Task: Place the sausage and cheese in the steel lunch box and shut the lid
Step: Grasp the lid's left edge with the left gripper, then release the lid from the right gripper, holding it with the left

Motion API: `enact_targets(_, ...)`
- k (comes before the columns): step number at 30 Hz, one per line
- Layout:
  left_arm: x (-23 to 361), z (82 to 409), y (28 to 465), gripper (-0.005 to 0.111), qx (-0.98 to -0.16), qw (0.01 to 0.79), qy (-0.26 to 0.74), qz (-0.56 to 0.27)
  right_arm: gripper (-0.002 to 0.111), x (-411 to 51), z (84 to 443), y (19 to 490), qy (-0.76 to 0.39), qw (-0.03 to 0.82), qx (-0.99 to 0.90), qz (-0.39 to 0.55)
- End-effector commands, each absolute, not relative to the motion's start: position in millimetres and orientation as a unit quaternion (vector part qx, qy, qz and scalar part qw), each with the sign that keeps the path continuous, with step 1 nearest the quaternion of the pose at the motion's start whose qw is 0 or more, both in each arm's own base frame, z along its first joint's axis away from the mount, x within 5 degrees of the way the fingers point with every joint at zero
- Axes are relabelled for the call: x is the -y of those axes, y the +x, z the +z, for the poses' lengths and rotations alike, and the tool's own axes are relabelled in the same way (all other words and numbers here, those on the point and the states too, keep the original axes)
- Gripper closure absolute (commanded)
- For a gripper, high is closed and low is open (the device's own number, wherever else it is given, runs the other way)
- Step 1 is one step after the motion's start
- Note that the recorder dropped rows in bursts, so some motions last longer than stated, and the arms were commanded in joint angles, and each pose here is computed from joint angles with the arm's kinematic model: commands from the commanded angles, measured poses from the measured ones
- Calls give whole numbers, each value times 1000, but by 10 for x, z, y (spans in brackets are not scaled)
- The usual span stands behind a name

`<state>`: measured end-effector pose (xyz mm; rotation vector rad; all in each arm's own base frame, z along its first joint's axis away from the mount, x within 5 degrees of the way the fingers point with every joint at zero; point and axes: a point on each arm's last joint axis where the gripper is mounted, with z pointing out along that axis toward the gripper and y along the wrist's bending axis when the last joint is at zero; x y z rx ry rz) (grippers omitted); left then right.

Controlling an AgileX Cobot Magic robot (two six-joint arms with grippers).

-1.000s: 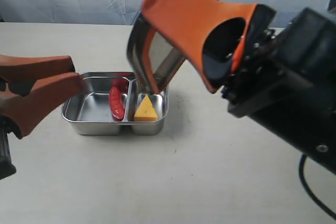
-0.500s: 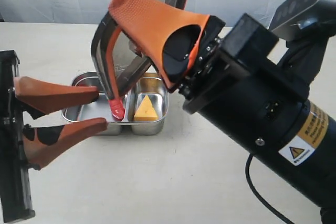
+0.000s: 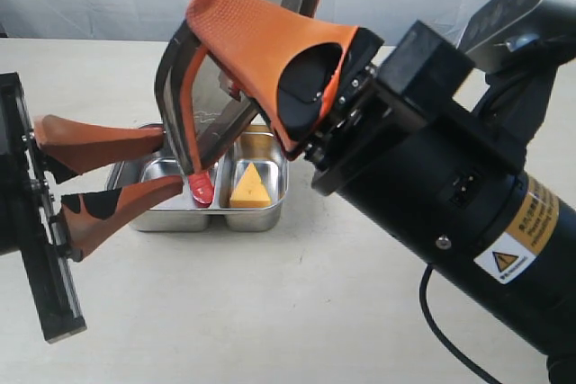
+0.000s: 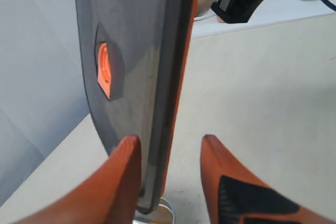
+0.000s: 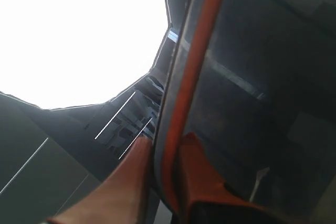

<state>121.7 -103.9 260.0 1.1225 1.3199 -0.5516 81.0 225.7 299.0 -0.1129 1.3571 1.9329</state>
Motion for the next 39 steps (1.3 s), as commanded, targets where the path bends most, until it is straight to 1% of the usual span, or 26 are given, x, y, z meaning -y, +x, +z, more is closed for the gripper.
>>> enact_targets(1,1039,2636,1238,69,-567,628,480,-231,109,-2262,3011,804,-47,382,-524,760)
enact_targets(5,1045,2651,1245,69,-569,634,470,-233,109,-2303,3000,819,-43,377,-527,761)
enact_targets(7,1049,2651,1243,69,-560,637,480,-222,109,-2361,3026,818,-52,371,-523,765)
enact_targets(12,1049,2630,1255,69,-567,634,484,-206,109,-2472,3105,814,-66,359,-512,777)
enact_targets(14,1045,2645,1264,71,-557,644,488,-192,109,-2498,3112,806,-69,348,-512,782)
enact_targets(16,1038,2668,1279,77,-549,657,484,-182,109,-2521,3103,798,-70,335,-514,787)
enact_targets(17,1032,2683,1289,82,-550,663,474,-182,109,-2531,3091,797,-68,328,-514,789)
enact_targets(23,1028,2696,1296,107,-548,669,468,-181,109,-2566,3043,794,-62,302,-523,795)
enact_targets(32,1011,2743,1322,107,-557,684,429,-197,109,-2576,3035,770,-69,287,-524,799)
enact_targets(36,984,2732,1357,107,-576,681,410,-188,109,-2586,3015,746,-86,283,-530,795)
enact_targets(39,943,2709,1403,107,-604,676,384,-176,109,-2602,2964,741,-97,278,-565,771)
